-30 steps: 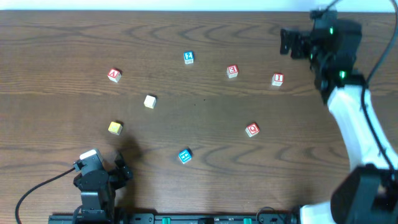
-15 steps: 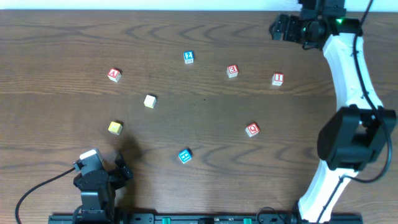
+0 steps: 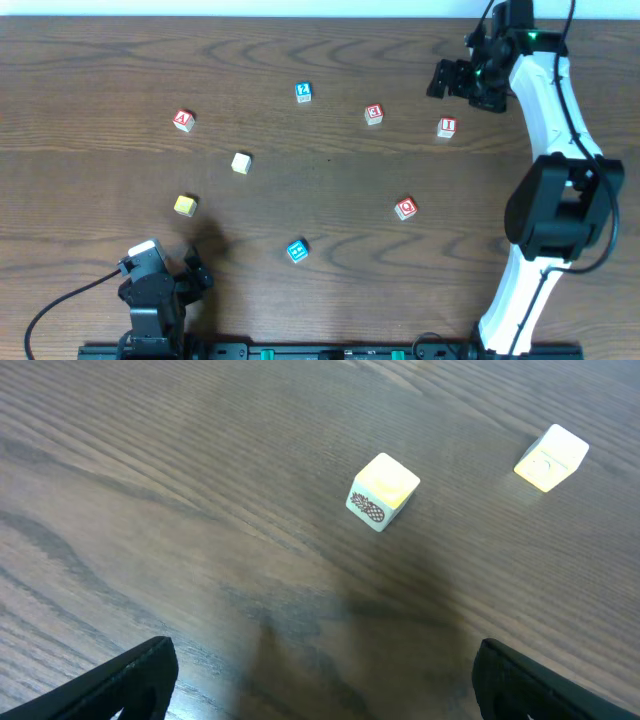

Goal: Spell out Ai2
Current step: 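Move the right gripper up to the red 'I' block at far right, then lower the right gripper and close it on the red 'I' block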

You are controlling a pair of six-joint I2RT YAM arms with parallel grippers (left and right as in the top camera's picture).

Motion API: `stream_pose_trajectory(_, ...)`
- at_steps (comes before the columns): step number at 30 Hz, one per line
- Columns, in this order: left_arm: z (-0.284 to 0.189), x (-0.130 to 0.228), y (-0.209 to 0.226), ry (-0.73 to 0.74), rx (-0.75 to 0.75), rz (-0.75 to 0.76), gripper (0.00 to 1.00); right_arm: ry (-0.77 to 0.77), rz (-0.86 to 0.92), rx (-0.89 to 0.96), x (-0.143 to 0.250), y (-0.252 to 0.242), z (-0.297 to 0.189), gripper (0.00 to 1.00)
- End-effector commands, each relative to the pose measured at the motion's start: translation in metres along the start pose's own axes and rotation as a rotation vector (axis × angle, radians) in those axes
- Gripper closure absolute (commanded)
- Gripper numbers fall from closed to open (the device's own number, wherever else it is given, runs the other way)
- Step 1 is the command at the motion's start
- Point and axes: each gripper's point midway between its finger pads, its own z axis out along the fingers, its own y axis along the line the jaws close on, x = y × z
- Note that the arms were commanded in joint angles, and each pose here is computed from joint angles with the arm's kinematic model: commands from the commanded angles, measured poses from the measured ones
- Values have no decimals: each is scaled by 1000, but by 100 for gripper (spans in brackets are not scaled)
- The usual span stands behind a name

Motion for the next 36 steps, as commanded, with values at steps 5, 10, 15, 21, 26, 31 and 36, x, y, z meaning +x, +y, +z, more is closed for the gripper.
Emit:
stream_pose_trajectory(5,5,13,5,37,-19,3,5,89,-7,115,15,-12,40,1)
stream_pose_trajectory(10,5,13,5,37,-18,3,5,108,-30,140,18,-19,49,1)
stream_pose_trajectory(15,5,13,5,37,-19,3,5,99,-39,150,15,-21,49,1)
stream_pose_trajectory(21,5,13,5,37,-19,3,5,89,-43,174,12,-26,55,1)
stream_pose_trajectory(26,5,13,5,37,-18,3,5,140,-34,184,23,-32,69,1)
stream_pose_trajectory(31,5,13,5,37,-19,3,5,163,-31,188,28,-34,76,14)
stream_pose_trajectory(36,5,13,5,37,-19,3,5,169,-30,190,29,-35,78,25)
